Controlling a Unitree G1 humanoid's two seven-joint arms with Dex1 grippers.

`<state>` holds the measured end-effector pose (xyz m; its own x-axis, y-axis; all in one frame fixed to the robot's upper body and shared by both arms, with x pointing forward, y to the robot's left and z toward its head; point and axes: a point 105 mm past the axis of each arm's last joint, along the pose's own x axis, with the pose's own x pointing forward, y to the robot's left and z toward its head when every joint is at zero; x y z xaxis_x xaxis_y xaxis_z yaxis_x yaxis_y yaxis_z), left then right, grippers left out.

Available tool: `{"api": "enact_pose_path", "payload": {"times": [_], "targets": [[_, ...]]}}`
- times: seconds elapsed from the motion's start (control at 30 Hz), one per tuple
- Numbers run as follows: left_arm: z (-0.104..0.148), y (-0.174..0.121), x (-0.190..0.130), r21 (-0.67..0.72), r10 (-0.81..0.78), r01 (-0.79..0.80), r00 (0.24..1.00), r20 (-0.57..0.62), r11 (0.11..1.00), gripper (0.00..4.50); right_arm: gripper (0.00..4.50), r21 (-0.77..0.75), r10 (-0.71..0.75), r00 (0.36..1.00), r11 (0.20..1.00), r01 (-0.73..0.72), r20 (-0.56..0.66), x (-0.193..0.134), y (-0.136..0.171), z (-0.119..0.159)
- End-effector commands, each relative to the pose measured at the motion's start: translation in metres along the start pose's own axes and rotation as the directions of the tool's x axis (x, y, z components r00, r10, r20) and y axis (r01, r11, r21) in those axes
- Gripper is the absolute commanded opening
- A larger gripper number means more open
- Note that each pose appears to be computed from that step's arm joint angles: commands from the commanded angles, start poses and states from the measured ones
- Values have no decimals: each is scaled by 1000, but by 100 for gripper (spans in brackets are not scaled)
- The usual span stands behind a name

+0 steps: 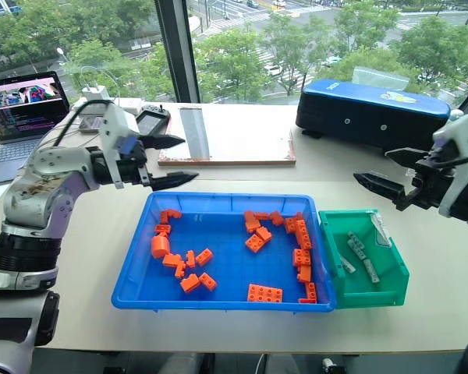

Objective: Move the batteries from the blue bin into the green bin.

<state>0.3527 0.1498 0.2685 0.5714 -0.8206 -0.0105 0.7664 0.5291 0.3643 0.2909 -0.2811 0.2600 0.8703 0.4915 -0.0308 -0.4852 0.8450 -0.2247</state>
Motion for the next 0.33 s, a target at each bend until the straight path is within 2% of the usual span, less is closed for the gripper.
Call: {"api": "enact_pose_path", "payload": {"times": [0.03, 0.1, 0.17, 0.33], "targets": [[0, 15, -22, -56, 113, -110, 993, 41, 992, 450, 447, -20, -30, 999, 999, 30, 13, -21, -3, -7], [-15, 17, -38, -130, 150, -148, 989, 5, 980, 450, 447, 25, -70, 997, 997, 71, -33, -30, -9, -27], [-25, 14, -44, -140, 165, -167, 986, -26, 976, 450, 447, 75, -69, 997, 995, 71, -23, -29, -9, -33], [-34, 14, -43, -216, 133, -138, 990, -37, 966, 450, 447, 29, -52, 997, 998, 54, -63, -18, -7, -41]]}}
